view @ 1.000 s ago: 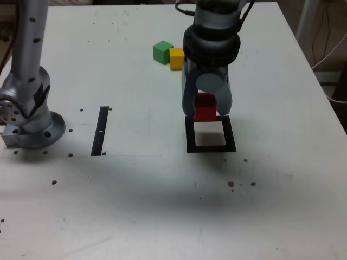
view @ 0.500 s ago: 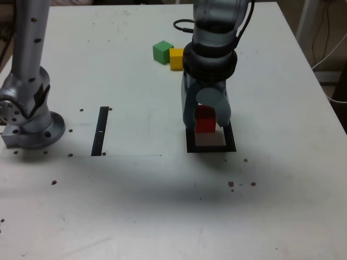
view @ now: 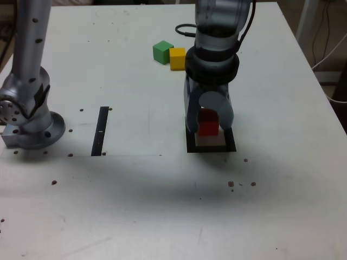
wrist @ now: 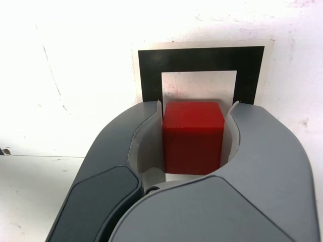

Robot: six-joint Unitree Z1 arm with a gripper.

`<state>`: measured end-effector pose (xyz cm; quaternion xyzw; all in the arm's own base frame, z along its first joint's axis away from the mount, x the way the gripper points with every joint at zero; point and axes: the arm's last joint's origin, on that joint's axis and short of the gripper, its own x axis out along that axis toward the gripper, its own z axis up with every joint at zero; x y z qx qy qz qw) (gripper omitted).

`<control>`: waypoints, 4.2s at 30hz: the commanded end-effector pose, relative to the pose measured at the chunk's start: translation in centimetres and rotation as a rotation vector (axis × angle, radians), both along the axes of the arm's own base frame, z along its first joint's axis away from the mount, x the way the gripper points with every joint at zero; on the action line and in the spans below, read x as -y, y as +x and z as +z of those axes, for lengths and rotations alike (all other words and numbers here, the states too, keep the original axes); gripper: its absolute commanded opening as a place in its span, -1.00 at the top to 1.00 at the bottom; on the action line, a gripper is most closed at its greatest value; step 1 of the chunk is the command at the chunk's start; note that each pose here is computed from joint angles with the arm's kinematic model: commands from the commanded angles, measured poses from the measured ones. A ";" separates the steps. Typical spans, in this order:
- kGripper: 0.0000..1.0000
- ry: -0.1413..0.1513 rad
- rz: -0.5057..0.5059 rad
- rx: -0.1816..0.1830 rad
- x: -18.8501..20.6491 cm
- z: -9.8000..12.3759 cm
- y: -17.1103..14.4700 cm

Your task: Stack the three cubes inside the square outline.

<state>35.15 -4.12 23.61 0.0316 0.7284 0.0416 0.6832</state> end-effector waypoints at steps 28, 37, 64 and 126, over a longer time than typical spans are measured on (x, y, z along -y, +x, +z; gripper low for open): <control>-0.99 0.009 0.008 -0.028 -0.6 0.6 -0.6; -0.99 0.049 0.100 0.007 -4.5 6.2 -2.7; -0.99 0.015 0.254 -0.089 -20.7 5.5 -4.7; 0.07 -0.001 0.241 -0.126 -25.6 -2.9 -1.8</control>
